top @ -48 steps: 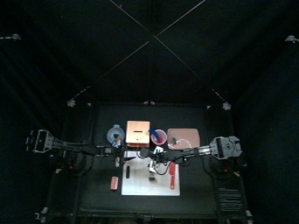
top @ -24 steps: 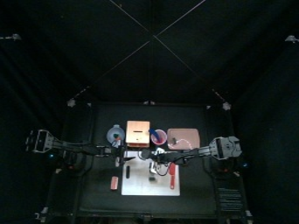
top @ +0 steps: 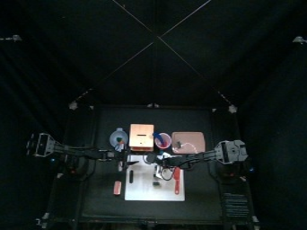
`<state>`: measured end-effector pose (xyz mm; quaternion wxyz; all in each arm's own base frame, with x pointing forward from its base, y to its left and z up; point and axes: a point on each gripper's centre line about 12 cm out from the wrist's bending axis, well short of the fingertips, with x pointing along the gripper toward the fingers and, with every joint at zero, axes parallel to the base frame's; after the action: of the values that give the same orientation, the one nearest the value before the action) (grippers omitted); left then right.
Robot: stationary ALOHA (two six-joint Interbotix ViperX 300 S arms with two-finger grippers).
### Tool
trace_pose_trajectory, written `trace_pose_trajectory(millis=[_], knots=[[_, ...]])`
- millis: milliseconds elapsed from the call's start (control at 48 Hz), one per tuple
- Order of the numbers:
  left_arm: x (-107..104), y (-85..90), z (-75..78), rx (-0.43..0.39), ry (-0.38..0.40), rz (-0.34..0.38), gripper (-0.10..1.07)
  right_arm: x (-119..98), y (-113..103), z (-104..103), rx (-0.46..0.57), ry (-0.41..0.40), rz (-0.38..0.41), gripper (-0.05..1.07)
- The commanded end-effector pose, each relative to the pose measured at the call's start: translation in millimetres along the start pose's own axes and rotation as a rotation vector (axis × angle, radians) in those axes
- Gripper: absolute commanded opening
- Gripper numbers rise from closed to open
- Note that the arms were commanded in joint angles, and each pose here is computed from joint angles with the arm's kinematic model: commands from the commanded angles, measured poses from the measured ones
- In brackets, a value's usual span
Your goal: Move cut sushi roll to plate
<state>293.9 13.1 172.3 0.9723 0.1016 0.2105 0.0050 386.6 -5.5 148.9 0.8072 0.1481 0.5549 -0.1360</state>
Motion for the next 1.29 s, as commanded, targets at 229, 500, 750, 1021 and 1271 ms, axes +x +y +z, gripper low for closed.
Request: trace_pose_trajectory(millis=[229, 500, 750, 1021, 1271], knots=[[0.8, 1.3, 5.6, -0.003, -0.021, 0.005, 0.80, -61.4, -86.0, -48.1, 0.269, -0.049, -0.086, 0.61], [0.8, 1.3, 5.6, -0.003, -0.021, 0.005, 0.80, -45.8, -159.3, -70.6, 0.582, -0.142, -0.142, 0.61], [0.5, 1.1, 4.6, -0.003, -0.019, 0.005, 0.80, -14.2, -176.9, -68.9, 0.631, -0.081, -0.173, 0.62], [0.2, 0.8, 3.2, -0.003, -0.015, 0.004, 0.80, -20.6, -174.8, -68.7, 0.634, -0.086, -0.169, 0.75], [0.5, 1.1, 4.4, -0.003, -0.018, 0.005, 0.80, -56.2, -158.6, -63.2, 0.617, -0.160, -0.124, 0.91]])
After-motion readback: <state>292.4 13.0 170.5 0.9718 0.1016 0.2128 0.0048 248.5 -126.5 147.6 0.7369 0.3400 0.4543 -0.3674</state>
